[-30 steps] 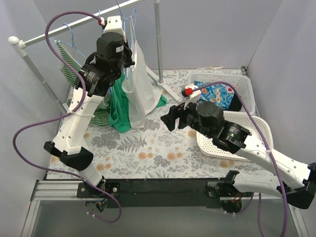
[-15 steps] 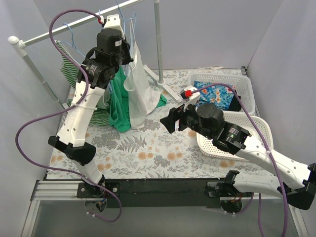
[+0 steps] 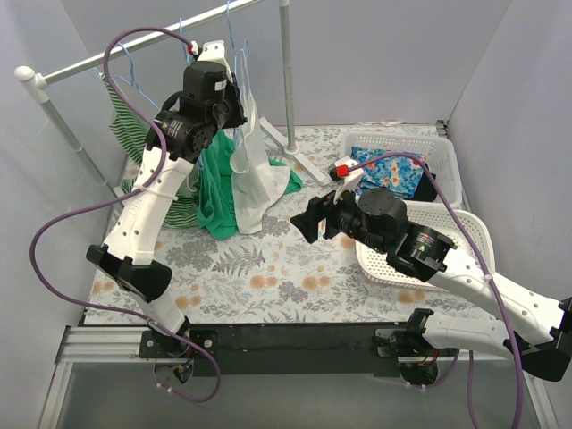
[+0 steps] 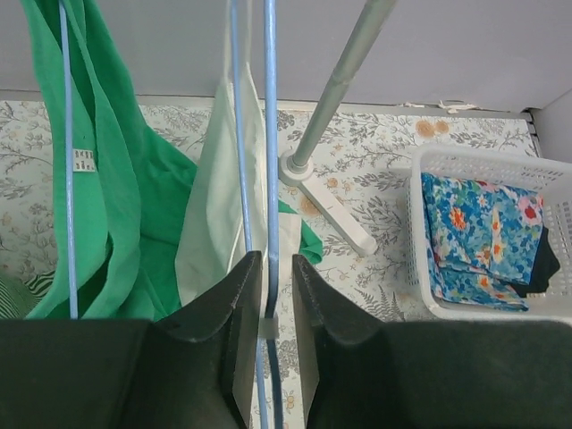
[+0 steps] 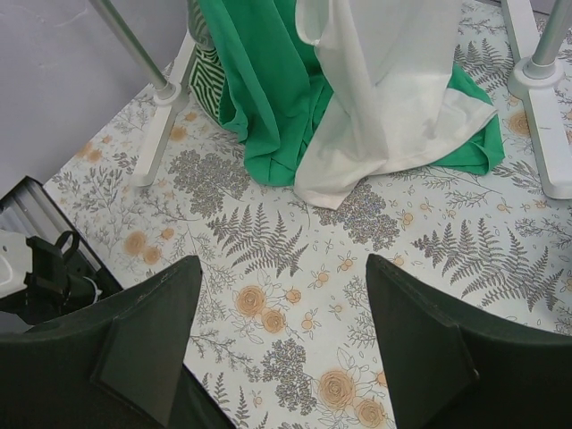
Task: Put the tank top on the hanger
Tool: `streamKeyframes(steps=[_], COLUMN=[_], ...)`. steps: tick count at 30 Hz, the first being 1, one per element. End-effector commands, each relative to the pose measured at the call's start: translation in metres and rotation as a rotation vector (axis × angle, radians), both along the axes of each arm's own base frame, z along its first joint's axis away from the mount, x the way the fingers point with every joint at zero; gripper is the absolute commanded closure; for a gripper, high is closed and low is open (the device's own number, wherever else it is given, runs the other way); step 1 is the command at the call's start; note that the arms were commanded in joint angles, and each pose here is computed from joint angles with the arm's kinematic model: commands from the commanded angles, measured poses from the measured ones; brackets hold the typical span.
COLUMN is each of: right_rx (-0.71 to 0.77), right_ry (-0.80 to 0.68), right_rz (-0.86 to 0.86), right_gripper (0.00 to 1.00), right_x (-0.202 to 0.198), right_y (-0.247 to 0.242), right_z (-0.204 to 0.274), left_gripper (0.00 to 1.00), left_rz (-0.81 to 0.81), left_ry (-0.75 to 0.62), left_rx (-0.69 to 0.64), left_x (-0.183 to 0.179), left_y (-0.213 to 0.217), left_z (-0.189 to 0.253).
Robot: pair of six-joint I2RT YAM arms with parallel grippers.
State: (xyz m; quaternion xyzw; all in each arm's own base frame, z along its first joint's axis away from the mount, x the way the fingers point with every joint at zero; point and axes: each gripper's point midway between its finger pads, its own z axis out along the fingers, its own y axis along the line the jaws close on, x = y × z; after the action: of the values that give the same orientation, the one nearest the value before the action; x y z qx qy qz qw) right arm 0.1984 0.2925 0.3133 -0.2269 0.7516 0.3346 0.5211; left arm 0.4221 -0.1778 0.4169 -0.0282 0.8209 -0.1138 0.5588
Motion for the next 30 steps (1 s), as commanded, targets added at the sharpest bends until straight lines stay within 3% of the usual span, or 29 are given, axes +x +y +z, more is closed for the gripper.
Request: streamKeyframes(steps=[1, 10, 14, 15, 16, 24, 30], right_rx=[0.056, 0.052, 0.033, 0.029, 0.024, -0.020, -0.032], right_ry=[-0.028, -0.032, -0.026, -0.024, -0.024, -0.032, -0.014], right_rz=[0.007, -0.002, -0.025, -0.028, -0.041, -0.181, -0.275], right_gripper=[0.18, 0.18, 0.17, 0.17, 0.17, 0.13, 0.11], right_x=[-0.002, 0.000, 0.003, 0.004, 0.005, 0.018, 0.022], right_y=[0.000, -0.001, -0.003, -0.003, -0.005, -0.031, -0.050], right_z=[0.016, 0.016, 0.008, 0.005, 0.003, -0.018, -0.037], left_gripper=[0.74, 0.33, 0.15, 0.05, 0.02, 0.02, 0.02], left_rz=[-0.030, -0.080, -0.262, -0.281, -0.338, -0.545, -0.559], left_ry=[-0.096, -0.190, -0.202, -0.213, -0.204, -0.102, 0.043], left_rx=[-0.064, -0.100, -0.160, -0.172, -0.187, -0.277, -0.336], left_x=[-0.026, -0.060, -0.087, -0.096, -0.104, -0.162, -0.191], left_y=[0.010, 0.019, -0.005, -0.004, -0.012, -0.035, -0.053], left_z=[0.042, 0.082, 0.089, 0.093, 0.092, 0.043, -0.048])
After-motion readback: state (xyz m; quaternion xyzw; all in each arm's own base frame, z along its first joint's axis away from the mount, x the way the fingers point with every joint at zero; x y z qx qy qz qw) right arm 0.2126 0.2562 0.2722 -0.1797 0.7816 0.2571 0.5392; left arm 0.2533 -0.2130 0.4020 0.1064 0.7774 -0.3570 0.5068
